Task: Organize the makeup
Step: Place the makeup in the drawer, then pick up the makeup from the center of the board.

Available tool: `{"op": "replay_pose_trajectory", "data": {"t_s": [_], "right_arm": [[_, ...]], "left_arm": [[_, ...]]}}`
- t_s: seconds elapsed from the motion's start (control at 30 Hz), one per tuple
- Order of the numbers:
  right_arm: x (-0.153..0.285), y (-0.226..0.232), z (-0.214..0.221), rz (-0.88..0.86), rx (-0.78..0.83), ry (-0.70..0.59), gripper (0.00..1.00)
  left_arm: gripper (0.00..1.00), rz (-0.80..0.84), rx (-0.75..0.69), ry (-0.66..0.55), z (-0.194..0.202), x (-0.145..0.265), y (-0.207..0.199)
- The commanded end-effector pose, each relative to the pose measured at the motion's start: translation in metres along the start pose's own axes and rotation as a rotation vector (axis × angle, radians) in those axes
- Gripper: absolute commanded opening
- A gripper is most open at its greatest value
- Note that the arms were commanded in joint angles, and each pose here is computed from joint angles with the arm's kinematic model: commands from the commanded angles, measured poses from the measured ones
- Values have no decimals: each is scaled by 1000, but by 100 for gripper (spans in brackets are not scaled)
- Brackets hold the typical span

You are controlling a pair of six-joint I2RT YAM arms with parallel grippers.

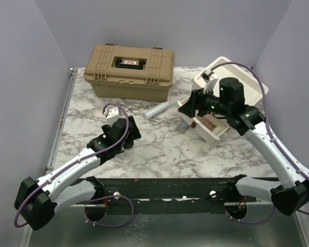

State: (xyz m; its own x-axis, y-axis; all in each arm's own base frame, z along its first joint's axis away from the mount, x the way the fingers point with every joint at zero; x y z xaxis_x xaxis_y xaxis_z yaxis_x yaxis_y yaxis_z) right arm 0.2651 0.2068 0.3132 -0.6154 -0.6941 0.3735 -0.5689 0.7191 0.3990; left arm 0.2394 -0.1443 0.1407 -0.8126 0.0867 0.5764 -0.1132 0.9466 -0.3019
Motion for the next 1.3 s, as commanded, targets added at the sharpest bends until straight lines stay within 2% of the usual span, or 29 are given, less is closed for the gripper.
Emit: {"op": "replay_pose_trajectory", "data": {"t_s": [0.0,0.1,0.2,0.3,0.37,0.5,0.6,0.8,0.9,1.03,1.17,1.27], "right_arm": [[-24,17,19,-104,-91,110,66],[-39,19,30,84,55,132,71],[-50,27,46,191,198,178,74],[-59,21,52,264,160,173,77],[-65,19,59,296,161,179,98],[-67,9,64,359,199,216,100],[-76,23,67,269,185,224,100],[-119,63,117,30,126,440,100],[-140,79,141,44,218,488,100],[-166,83,163,106,248,537,100],[-180,112,198,-38,302,648,100],[-193,109,209,45,313,672,100]], "left_arm": [[99,-2,89,-22,-5,2,3],[99,-20,182,-77,-14,8,9],[99,-23,229,-127,-22,15,16],[99,-43,238,-152,-29,22,22],[99,-70,242,-171,-33,26,28],[99,-101,230,-198,-37,33,38],[99,-125,241,-208,-38,35,44],[99,-134,357,-284,-55,56,54],[99,-102,423,-367,-73,78,60],[99,-117,469,-453,-90,105,78],[99,-124,478,-514,-101,126,92],[99,-113,481,-546,-107,138,96]]}}
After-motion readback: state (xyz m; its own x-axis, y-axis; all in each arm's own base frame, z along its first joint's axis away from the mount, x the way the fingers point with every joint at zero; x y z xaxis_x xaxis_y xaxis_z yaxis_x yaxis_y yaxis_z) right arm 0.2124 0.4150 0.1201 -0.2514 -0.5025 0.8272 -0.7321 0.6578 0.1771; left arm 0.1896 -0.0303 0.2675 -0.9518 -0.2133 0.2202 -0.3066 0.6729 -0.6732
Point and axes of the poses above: each gripper's point midway between its finger pads, its own x axis back along the fingers, its own y axis along the line the jaws close on, z = x × y, the point moved 2 cm from there along x, back along the fingers, and after that the axes turned 2 degrees about -x, right-handed, at the moved point
